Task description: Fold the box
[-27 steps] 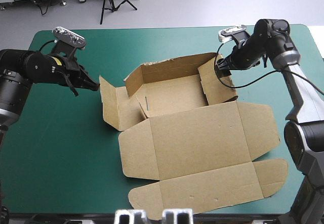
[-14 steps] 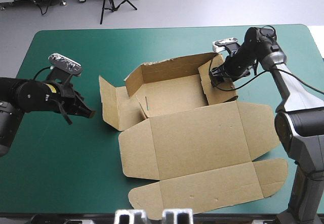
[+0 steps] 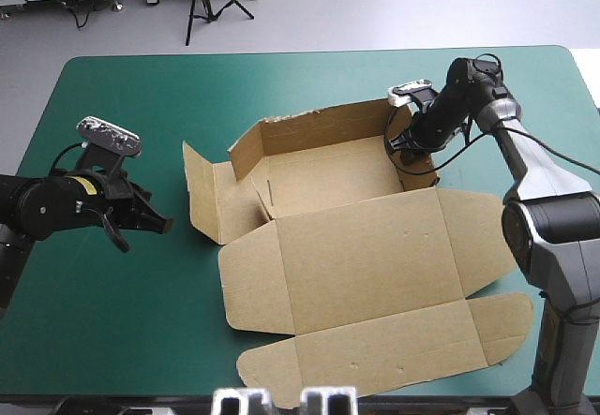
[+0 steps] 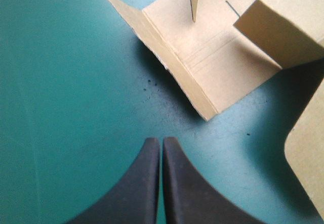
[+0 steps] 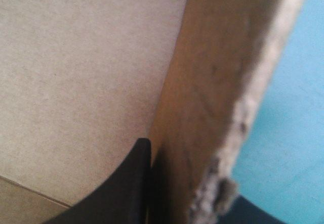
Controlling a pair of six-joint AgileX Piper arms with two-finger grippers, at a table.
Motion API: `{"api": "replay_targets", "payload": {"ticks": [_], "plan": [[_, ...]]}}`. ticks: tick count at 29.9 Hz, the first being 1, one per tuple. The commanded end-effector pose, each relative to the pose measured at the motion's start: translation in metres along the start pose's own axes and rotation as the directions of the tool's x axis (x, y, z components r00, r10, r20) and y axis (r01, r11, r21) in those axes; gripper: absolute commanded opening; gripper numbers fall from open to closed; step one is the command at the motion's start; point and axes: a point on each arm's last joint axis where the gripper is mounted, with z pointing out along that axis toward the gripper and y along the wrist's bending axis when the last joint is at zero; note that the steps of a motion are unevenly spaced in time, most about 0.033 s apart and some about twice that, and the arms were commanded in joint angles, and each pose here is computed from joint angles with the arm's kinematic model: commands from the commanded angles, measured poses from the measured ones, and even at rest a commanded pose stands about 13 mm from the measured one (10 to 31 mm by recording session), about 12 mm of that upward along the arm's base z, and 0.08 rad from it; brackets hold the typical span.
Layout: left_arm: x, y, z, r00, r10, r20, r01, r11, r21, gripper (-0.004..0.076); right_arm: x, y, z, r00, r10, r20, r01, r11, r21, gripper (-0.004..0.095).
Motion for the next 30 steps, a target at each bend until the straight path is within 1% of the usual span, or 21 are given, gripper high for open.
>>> {"api": "replay_targets", "payload": {"ticks": [1, 4, 8, 11, 14, 17, 20, 22, 25, 28, 30], "plan": [[-0.011, -0.002, -0.012, 0.991, -0.028, 0.127, 0.027, 1.0, 0.01, 0.0008, -0.007, 0.012, -0.041, 0.994, -0.045, 0.097, 0.046, 0.999, -0.01, -0.0014], [-0.014, -0.001, -0.012, 0.987, -0.032, 0.159, 0.031, 0.999, 0.008, 0.002, -0.012, 0.016, -0.061, 0.986, -0.055, 0.156, 0.055, 0.998, 0.008, -0.0017], [-0.019, -0.001, -0.013, 0.975, -0.047, 0.218, 0.046, 0.999, 0.006, 0.008, -0.014, 0.026, -0.105, 0.961, -0.09, 0.261, 0.078, 0.995, 0.055, -0.0016], [-0.022, 0.0, -0.014, 0.968, -0.044, 0.248, 0.047, 0.999, -0.005, 0.0102, -0.007, 0.029, -0.141, 0.937, -0.106, 0.334, 0.078, 0.992, 0.096, -0.0017], [-0.026, 0.003, -0.015, 0.955, -0.038, 0.293, 0.049, 0.998, -0.031, 0.0102, 0.007, 0.026, -0.173, 0.915, -0.095, 0.393, 0.048, 0.991, 0.128, -0.0017], [-0.033, 0.008, -0.017, 0.922, -0.071, 0.38, 0.099, 0.994, -0.055, 0.0102, 0.022, 0.018, -0.202, 0.886, -0.071, 0.458, 0.009, 0.991, 0.136, -0.0017], [-0.04, 0.016, -0.014, 0.891, -0.113, 0.439, 0.155, 0.986, -0.061, 0.0107, 0.038, 0.013, -0.23, 0.845, -0.043, 0.534, -0.022, 0.993, 0.114, -0.0017], [-0.042, 0.021, -0.008, 0.884, -0.158, 0.439, 0.195, 0.98, -0.041, 0.0107, 0.048, 0.008, -0.245, 0.815, -0.03, 0.578, -0.035, 0.994, 0.101, -0.0017], [-0.044, 0.032, 0.01, 0.893, -0.211, 0.398, 0.237, 0.971, -0.017, 0.0107, 0.06, 0.005, -0.264, 0.773, -0.02, 0.635, -0.043, 0.996, 0.084, -0.0017], [-0.046, 0.044, 0.031, 0.895, -0.267, 0.357, 0.273, 0.961, 0.035, 0.0107, 0.069, 0.003, -0.275, 0.759, -0.019, 0.65, -0.064, 0.993, 0.103, -0.0017], [-0.048, 0.054, 0.042, 0.88, -0.318, 0.353, 0.309, 0.947, 0.083, 0.0107, 0.072, 0.003, -0.279, 0.754, -0.02, 0.656, -0.07, 0.991, 0.11, -0.0018]]}}
